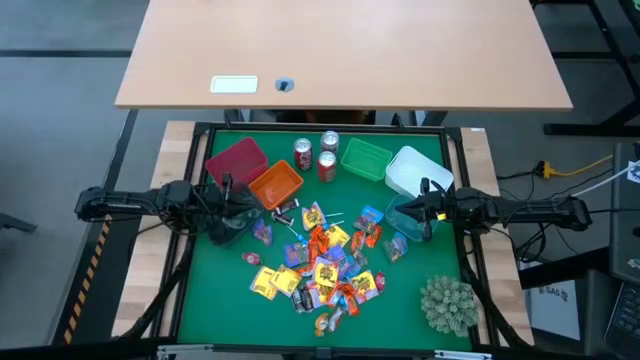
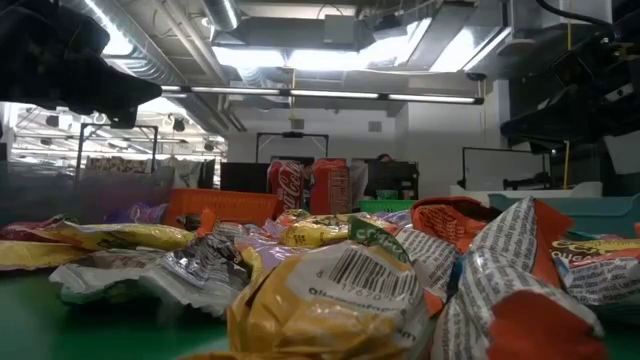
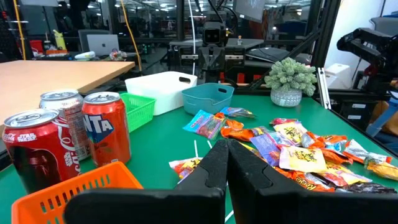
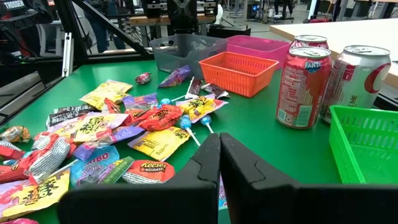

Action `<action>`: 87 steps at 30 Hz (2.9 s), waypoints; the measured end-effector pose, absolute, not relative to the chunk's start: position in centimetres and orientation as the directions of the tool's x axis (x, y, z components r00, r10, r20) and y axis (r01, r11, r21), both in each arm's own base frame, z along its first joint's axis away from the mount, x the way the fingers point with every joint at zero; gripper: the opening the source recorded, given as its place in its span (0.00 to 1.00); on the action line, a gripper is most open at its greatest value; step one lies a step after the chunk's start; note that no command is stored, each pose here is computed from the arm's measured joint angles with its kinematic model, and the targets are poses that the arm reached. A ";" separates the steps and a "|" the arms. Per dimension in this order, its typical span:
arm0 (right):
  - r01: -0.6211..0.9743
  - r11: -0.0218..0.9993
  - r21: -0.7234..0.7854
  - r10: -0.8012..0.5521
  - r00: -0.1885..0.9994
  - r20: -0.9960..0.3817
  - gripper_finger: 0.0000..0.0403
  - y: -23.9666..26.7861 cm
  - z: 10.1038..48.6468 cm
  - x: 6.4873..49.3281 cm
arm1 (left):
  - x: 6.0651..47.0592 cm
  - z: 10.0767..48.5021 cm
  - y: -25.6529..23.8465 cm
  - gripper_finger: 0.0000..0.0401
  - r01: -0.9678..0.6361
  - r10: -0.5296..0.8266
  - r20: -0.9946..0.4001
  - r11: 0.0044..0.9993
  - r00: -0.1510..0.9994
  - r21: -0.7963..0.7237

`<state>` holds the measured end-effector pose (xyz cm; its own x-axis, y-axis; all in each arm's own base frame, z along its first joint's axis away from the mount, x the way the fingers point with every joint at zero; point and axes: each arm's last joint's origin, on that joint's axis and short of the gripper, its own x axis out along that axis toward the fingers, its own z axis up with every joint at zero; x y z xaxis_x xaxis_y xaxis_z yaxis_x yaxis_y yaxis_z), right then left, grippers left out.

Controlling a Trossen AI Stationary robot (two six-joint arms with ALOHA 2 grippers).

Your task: Sort candy

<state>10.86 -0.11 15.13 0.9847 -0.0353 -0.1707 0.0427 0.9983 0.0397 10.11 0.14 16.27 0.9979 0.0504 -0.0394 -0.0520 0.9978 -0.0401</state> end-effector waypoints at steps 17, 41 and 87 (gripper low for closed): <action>0.041 0.998 0.042 -0.035 0.990 -0.139 0.02 -0.1 15.4 10.9 | 10.0 17.5 0.5 0.13 -0.174 0.191 0.090 0.970 0.977 -0.171; 0.041 0.998 0.042 -0.035 0.990 -0.135 0.02 -0.1 15.5 10.9 | 14.3 21.9 0.7 0.42 -0.220 0.236 0.129 0.967 0.963 -0.127; 0.041 0.998 0.042 -0.034 0.990 -0.137 0.02 -0.1 15.5 10.9 | 29.4 12.9 0.7 0.42 -0.238 0.249 -0.503 0.967 0.828 0.087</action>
<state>10.92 -0.10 15.45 0.9900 -0.0345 -0.1368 0.0406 0.9983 0.0421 29.36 0.73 12.86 0.8278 0.2491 -0.5027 -0.2383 0.9673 0.0868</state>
